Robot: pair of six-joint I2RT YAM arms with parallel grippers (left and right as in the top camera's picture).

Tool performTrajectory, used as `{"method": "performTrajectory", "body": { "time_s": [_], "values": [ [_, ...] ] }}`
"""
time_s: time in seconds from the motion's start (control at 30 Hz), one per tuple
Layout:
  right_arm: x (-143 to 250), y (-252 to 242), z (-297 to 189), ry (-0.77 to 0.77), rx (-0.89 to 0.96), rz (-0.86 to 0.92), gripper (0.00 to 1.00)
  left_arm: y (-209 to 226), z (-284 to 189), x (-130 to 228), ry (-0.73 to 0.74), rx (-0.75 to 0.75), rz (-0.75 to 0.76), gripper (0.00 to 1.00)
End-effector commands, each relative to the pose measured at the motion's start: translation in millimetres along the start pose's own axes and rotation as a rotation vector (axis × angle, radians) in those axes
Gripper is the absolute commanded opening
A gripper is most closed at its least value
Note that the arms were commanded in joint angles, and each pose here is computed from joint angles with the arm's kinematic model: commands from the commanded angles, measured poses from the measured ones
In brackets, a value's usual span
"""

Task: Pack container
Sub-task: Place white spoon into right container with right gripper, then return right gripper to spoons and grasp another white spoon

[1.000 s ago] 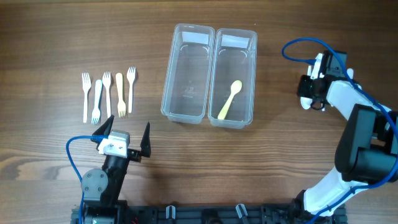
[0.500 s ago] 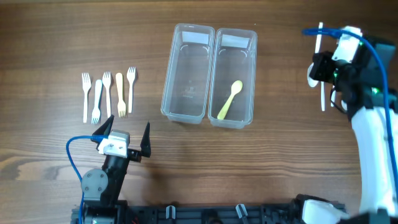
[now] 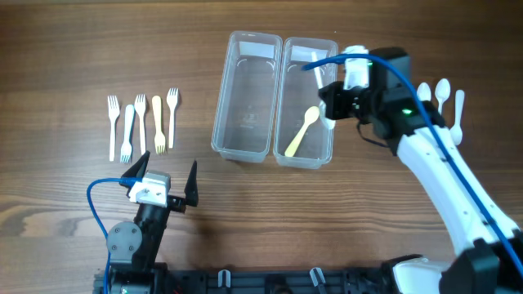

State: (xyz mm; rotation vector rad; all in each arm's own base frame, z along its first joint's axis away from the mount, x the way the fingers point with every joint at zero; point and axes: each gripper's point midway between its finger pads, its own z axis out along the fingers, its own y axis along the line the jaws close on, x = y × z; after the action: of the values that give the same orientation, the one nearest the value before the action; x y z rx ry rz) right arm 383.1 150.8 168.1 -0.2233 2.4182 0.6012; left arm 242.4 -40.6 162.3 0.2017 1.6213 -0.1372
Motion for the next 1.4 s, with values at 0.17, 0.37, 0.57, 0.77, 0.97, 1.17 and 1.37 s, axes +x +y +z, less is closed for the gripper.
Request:
{"method": "performTrajectory", "body": {
  "time_s": [0.17, 0.37, 0.57, 0.77, 0.97, 1.17, 1.37],
  "values": [
    [19, -6, 38, 0.073, 0.003, 0.031, 0.42, 1, 0, 2, 0.000, -0.003, 0.015, 1.00],
    [7, 16, 35, 0.034, -0.116, 0.009, 0.52, 1, 0, 2, 0.000, -0.003, 0.015, 1.00],
    [-34, -21, -31, -0.133, 0.133, -0.037, 0.51, 1, 0, 2, 0.000, -0.003, 0.015, 1.00],
    [-20, -116, -118, -0.145, 0.630, 0.012, 0.63, 1, 0, 2, 0.000, -0.003, 0.015, 1.00],
    [17, -181, -131, -0.032, 0.812, 0.136, 0.67, 1, 0, 2, 0.000, -0.003, 0.015, 1.00],
    [31, -234, -111, 0.031, 0.824, 0.211, 0.71, 1, 0, 2, 0.000, -0.003, 0.015, 1.00],
    [35, -274, -74, 0.048, 0.725, 0.184, 0.76, 1, 0, 2, 0.000, -0.003, 0.015, 1.00]
  ]
}}
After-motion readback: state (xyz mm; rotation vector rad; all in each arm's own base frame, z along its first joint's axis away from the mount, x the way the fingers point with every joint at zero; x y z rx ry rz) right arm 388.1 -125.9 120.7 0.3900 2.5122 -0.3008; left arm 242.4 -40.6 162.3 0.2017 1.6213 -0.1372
